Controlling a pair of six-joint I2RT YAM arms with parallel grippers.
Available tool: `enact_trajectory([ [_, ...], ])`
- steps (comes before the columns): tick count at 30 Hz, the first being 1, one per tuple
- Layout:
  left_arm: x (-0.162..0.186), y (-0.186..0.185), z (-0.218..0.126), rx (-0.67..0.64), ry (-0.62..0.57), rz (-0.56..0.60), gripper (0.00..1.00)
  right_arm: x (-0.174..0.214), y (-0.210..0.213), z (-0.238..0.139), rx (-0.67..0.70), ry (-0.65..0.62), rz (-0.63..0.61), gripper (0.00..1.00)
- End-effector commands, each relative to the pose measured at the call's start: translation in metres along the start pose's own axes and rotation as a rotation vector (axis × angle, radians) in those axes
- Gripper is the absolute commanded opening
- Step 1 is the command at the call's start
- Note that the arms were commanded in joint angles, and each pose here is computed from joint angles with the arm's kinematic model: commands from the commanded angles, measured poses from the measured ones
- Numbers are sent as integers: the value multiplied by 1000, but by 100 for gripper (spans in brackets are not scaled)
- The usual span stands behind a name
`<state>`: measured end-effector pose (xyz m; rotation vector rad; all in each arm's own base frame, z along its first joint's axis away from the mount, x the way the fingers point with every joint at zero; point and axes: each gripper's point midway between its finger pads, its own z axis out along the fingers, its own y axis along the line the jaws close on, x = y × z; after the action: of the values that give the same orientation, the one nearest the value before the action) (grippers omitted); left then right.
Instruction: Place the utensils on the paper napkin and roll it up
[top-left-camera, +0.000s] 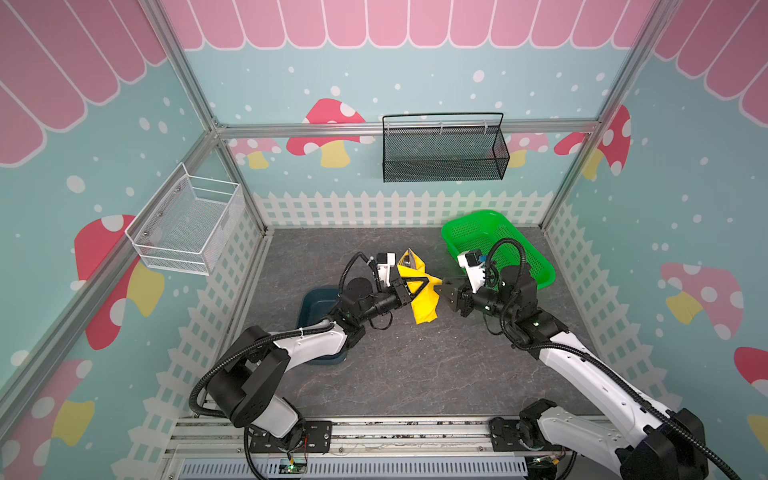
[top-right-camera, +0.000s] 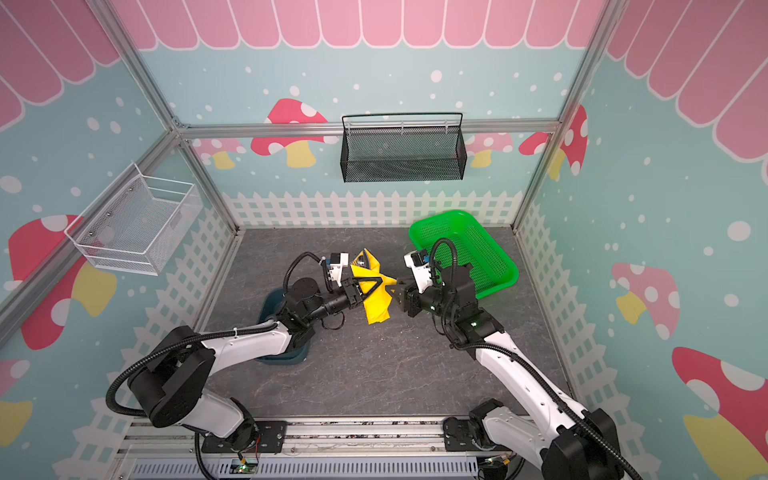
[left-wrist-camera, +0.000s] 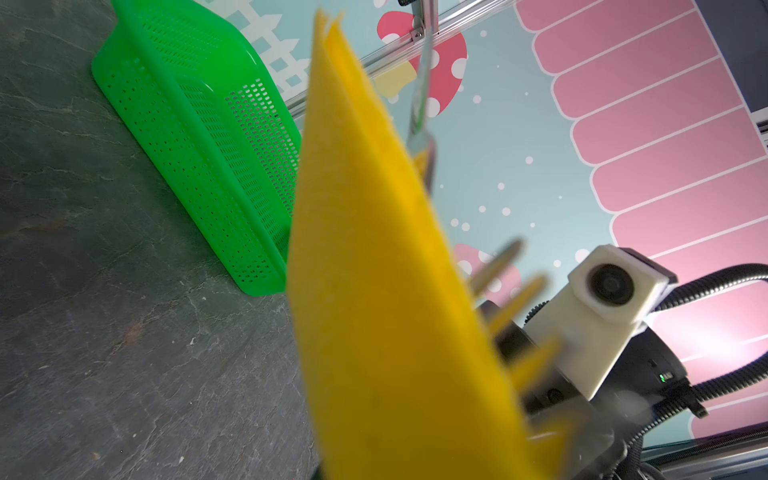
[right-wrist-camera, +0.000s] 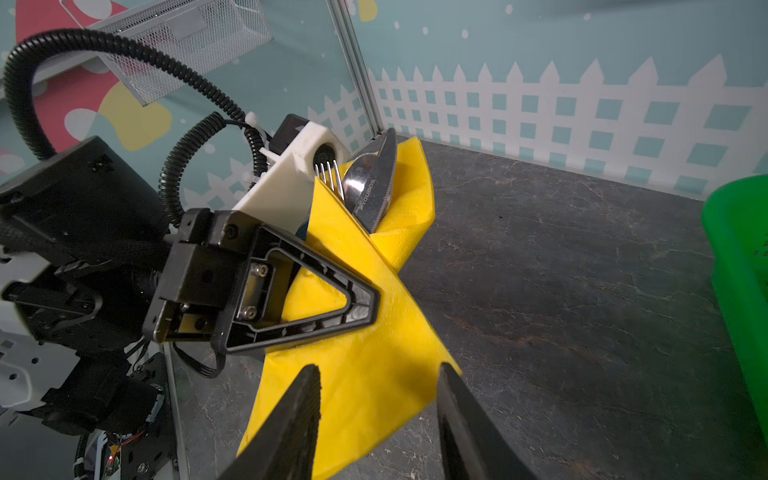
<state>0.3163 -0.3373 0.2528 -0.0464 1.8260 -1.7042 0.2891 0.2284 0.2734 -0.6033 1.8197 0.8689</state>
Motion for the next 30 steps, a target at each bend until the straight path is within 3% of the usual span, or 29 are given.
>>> enact_trajectory([
  [1,-18,-31,-2,59,-56,52,7,-10,17,-6,-70,-37,-74,48],
  [10,-22,-33,-2,50,-69,58,7,-15,41,-12,-173,-43,-122,49],
  [24,-22,-40,-4,68,-66,65,7,4,33,17,-67,96,-152,48],
  [30,-22,-40,-3,69,-66,65,7,10,38,22,-108,118,-149,48],
])
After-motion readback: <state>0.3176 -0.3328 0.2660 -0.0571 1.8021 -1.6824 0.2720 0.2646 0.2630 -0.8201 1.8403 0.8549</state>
